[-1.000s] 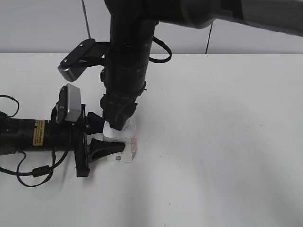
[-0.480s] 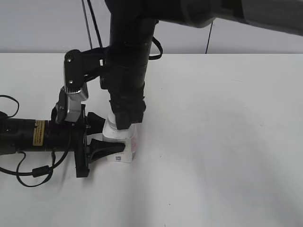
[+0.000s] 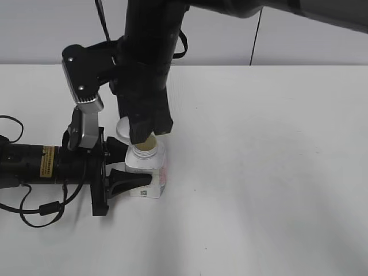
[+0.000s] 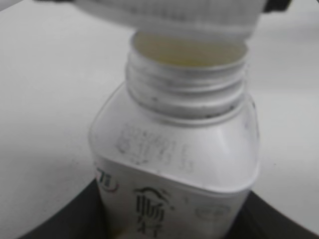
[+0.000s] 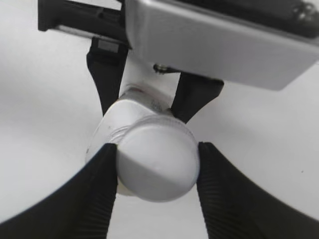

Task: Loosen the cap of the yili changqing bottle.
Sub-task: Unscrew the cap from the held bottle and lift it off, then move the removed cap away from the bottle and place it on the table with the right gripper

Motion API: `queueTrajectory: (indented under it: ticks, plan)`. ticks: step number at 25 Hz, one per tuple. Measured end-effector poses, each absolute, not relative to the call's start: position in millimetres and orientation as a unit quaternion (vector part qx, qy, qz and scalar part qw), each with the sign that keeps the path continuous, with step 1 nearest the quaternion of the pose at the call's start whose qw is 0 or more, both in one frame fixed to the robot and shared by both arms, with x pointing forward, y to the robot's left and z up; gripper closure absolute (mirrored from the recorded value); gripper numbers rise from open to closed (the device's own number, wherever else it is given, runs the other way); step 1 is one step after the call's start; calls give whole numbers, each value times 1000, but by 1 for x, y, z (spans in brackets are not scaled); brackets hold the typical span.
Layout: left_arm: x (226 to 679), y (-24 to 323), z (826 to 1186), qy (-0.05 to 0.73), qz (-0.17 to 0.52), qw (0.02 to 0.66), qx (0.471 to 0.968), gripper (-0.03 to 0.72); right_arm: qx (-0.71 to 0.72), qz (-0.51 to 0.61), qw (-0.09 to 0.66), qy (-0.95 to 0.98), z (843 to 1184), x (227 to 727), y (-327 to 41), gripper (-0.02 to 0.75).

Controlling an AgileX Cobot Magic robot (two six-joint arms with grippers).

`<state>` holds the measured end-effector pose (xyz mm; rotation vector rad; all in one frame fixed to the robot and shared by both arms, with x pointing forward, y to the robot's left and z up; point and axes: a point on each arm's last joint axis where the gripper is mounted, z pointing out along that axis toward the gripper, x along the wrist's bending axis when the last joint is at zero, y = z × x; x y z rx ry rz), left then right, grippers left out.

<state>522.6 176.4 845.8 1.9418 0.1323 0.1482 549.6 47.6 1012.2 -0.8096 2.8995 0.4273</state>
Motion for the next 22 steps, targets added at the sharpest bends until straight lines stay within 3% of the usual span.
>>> queueTrajectory:
  ticks: [10,22]
  plan:
    - [522,176,846,55,62,560,824,330,-239,121,124,955,1061,549,28,349]
    - [522,176,846,55,62,560,824,330,184,186,121,958,1107,574,-26,349]
